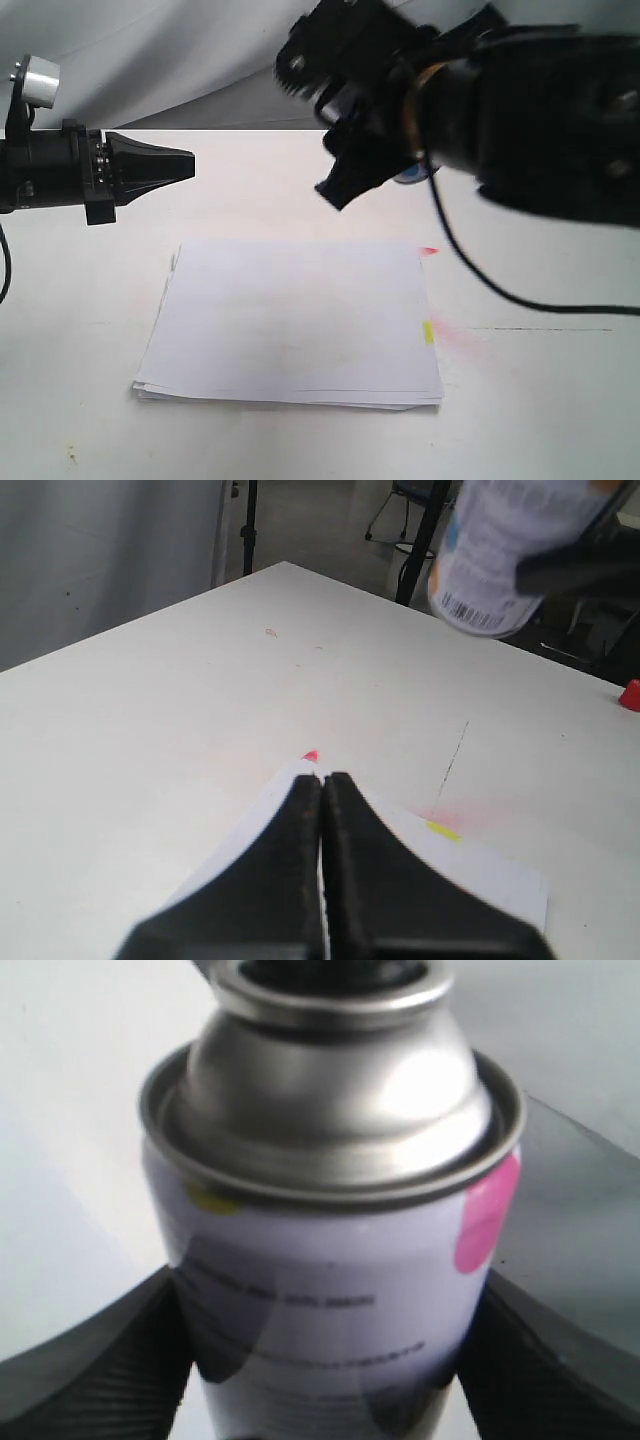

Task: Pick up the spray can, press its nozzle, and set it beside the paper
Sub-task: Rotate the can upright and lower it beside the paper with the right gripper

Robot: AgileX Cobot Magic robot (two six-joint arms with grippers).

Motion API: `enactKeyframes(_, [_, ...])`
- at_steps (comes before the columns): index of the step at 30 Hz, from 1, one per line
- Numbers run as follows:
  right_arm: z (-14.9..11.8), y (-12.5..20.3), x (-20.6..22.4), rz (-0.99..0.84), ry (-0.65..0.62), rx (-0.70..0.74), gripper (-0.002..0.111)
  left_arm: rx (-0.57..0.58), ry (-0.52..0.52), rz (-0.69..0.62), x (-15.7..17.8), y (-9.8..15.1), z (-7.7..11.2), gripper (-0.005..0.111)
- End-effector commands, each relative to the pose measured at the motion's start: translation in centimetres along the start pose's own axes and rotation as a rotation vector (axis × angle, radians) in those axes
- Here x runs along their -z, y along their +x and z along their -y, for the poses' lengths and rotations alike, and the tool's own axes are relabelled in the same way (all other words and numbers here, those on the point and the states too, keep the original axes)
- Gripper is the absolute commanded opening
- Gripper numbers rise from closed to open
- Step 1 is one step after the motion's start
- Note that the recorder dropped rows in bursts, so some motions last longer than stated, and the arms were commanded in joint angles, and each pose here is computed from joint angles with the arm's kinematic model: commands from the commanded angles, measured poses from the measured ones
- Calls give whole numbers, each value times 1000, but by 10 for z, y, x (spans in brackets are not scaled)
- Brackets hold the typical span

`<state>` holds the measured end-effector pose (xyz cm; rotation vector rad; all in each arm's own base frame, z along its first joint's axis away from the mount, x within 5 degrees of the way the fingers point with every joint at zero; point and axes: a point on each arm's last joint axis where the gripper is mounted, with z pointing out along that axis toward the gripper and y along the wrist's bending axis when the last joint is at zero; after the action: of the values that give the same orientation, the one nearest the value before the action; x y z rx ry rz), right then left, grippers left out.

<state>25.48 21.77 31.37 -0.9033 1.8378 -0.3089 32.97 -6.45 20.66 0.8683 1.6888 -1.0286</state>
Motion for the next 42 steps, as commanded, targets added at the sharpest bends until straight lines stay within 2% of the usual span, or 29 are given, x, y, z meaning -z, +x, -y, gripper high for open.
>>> enactKeyframes(1, [44,5,32,101,-35,-243,0,-7,3,13,1,-3,2,0])
enactKeyframes(5, [60,25,46,171,-64,-354,0,-7,3,13,1,-3,2,0])
enactKeyframes(8, [62,46,45,194,-94,-410,0,-7,3,13,1,-3,2,0])
enactKeyframes(13, [53,82,25,182,-171,-470,0,-7,3,13,1,-3,2,0])
enactKeyframes(19, [61,109,-1,199,-216,-534,0,-7,3,13,1,-3,2,0])
enactKeyframes(25, [61,126,-30,224,-269,-481,0,-7,3,13,1,-3,2,0])
enactKeyframes(32, [46,148,-69,218,-265,-409,0,-7,3,13,1,-3,2,0])
enactKeyframes(37, [33,159,-94,280,-265,-428,0,-7,3,13,1,-3,2,0])
enactKeyframes(42, [17,184,-122,269,-222,-471,0,-7,3,13,1,-3,2,0])
